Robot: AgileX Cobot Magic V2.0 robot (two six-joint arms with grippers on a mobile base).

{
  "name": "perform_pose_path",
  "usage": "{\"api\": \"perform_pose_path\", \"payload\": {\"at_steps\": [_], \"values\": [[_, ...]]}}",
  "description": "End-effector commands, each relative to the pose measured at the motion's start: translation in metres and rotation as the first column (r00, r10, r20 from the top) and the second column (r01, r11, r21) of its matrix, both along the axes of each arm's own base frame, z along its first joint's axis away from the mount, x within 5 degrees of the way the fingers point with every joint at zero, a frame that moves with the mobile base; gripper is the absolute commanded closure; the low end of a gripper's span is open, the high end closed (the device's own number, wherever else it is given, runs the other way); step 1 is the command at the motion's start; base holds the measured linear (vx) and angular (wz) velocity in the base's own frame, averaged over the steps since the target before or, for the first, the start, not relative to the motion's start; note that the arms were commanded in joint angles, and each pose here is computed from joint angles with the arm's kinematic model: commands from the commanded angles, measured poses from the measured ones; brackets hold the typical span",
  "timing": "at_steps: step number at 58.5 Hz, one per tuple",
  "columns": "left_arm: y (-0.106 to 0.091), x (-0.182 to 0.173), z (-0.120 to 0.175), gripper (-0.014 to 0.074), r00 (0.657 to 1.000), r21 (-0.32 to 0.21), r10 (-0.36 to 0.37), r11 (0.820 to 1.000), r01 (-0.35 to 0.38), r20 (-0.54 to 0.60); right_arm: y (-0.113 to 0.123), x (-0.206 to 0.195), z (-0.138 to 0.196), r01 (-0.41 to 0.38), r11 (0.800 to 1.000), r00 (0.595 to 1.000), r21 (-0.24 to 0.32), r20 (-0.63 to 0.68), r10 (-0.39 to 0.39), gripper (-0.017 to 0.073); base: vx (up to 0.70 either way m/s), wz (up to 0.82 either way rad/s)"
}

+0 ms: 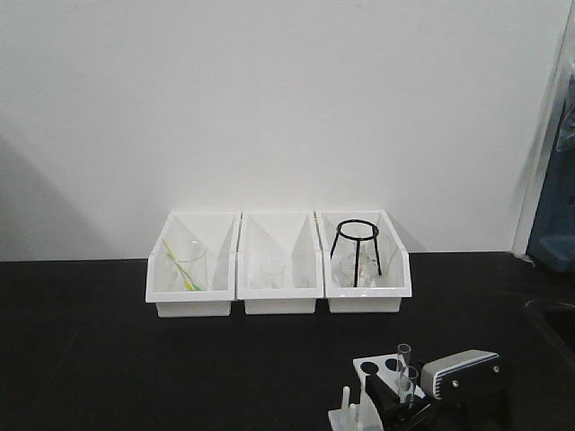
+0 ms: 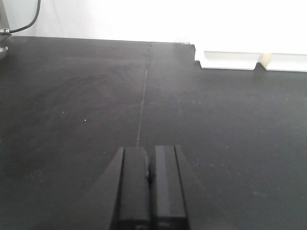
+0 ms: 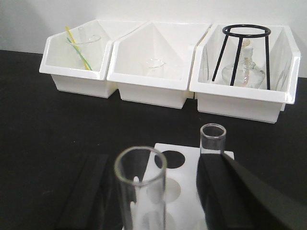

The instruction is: Flip and reinsert test tube from rack

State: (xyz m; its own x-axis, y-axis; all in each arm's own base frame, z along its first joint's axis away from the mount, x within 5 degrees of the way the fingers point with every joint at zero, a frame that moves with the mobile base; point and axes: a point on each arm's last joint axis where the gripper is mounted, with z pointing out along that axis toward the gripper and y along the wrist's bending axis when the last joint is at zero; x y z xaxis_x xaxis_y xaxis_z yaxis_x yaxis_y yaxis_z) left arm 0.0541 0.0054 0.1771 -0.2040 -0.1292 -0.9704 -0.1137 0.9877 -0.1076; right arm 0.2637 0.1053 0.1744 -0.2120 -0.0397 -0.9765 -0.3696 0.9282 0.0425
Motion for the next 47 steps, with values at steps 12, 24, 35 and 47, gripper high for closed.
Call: {"api": "perform_pose_path", "payload": {"at_steps": [12, 24, 35, 47], "values": [[-0.001, 0.001, 0.008, 0.0600, 0.995, 0.005, -0.012, 1.000, 0.011, 0.098, -0.009, -0.018, 0.076, -0.006, 0.996, 0.969, 0.094, 0.246, -0.017, 0.0075, 0.00, 0.00], [-0.001, 0.001, 0.008, 0.0600, 0.995, 0.005, -0.012, 1.000, 0.011, 0.098, -0.026, -0.062, 0.125, -0.002, 0.996, 0.969, 0.090, 0.245, -0.021, 0.0075, 0.00, 0.00], [-0.001, 0.001, 0.008, 0.0600, 0.995, 0.005, -0.012, 1.000, 0.011, 0.098, -0.040, -0.097, 0.148, 0.000, 0.996, 0.966, 0.095, 0.258, -0.025, 0.0076, 0.00, 0.00], [-0.001, 0.001, 0.008, 0.0600, 0.995, 0.005, -0.012, 1.000, 0.011, 0.098, -0.049, -0.120, 0.165, -0.007, 0.992, 0.943, 0.124, 0.330, -0.034, 0.0081, 0.00, 0.00]]}}
